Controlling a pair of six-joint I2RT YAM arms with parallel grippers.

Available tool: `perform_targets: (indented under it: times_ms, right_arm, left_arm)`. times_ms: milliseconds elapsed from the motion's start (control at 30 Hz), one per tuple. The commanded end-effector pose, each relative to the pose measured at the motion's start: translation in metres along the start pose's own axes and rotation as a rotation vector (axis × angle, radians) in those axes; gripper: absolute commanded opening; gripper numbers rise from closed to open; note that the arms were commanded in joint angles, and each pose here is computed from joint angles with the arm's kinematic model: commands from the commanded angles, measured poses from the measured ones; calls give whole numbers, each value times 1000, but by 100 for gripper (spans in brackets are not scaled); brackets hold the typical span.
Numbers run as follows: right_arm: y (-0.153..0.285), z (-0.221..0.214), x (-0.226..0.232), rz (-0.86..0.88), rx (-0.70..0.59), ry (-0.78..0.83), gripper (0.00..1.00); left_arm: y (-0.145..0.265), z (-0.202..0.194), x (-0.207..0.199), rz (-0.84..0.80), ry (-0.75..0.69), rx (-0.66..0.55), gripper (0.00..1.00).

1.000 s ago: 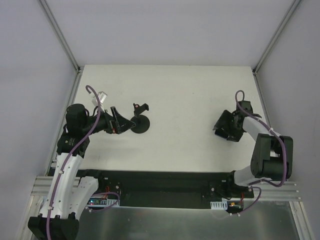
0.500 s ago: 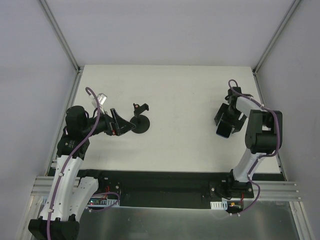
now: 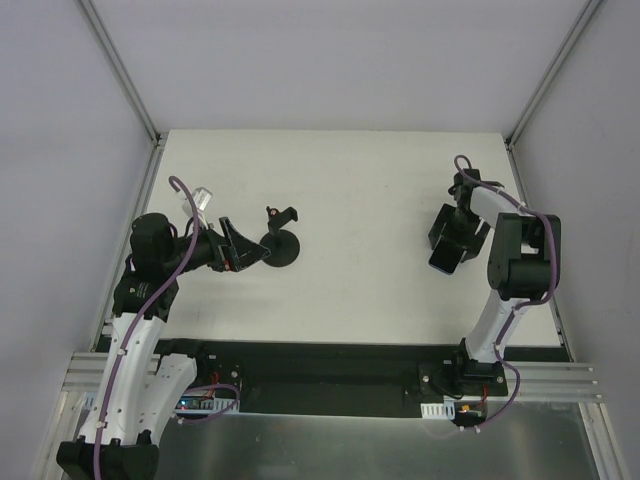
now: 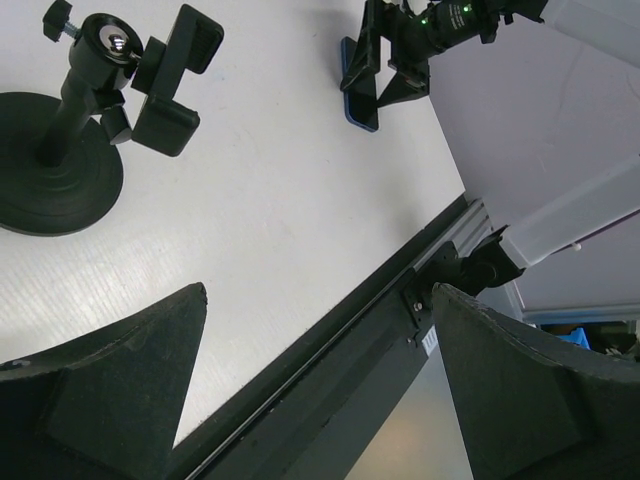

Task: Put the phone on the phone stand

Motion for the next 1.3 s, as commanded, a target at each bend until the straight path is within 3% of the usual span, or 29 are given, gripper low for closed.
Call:
perform_targets:
  times_ms: [0,167,267,300,400,467,600,633,667,767,800,867,933,967,1000,1100,1133,1267]
  right_arm:
    - [-10,-16,-12,-143,120,60,86]
    - [-9,-11,-8,-115,161,62,84]
    - [-7,-6,-3,-45,165,66,71]
    - [-7,-6,0,-12,167,64,60]
    - [-5,-5,3,34,135,62,41]
    - [-3,-5,4,53,96,67,38]
    - [1,-12,-3,19,10,91,20]
    - [3,-11,-4,16,-20,88,20]
    - [8,-11,-6,12,-47,92,20]
    - [19,-9,-11,-3,-93,101,41]
    - [23,-8,-11,20,-100,113,55]
    - [35,-8,-13,57,-132,99,70]
    - [42,-7,-17,101,-144,60,78]
    - [43,-6,-18,106,-144,42,90]
    - [42,-4,-19,124,-131,22,96]
    - [36,10,-26,127,25,-43,96]
    - [27,6,-30,77,142,-76,96]
    - [23,18,-31,13,228,-64,96]
  left_arm:
    - [3,3,-8,1,-23,-31,93]
    - [3,1,-4,15,-27,-30,93]
    - [3,2,-5,16,-20,-28,93]
    - [4,4,-7,16,-25,-32,93]
    - [5,6,-10,17,-35,-37,92]
    - [6,5,-11,15,-40,-33,92]
    - [4,4,-8,18,-33,-14,92]
    - [4,4,-9,16,-33,-14,92]
    - [4,4,-9,15,-29,-11,92]
    - [4,8,-15,7,-35,-12,92]
    - [4,10,-16,4,-39,-15,92]
    - [4,9,-16,3,-38,-10,93]
    - [3,8,-15,-1,-42,-1,93]
    - [2,6,-13,2,-44,5,93]
    - [2,6,-12,4,-45,6,93]
    - [2,3,-11,-2,-35,13,93]
    - [3,3,-12,-5,-39,11,93]
    - [6,2,-14,-5,-70,-4,94]
Point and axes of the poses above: each gripper's point midway between its finger pads, its own y axis back along the fingers, its own x axis along the line the jaws close on, z = x × y, the point moved 10 cm from there along y, back along the fingers, and after that the axes turned 6 degrees about y, right-handed, at the moved point
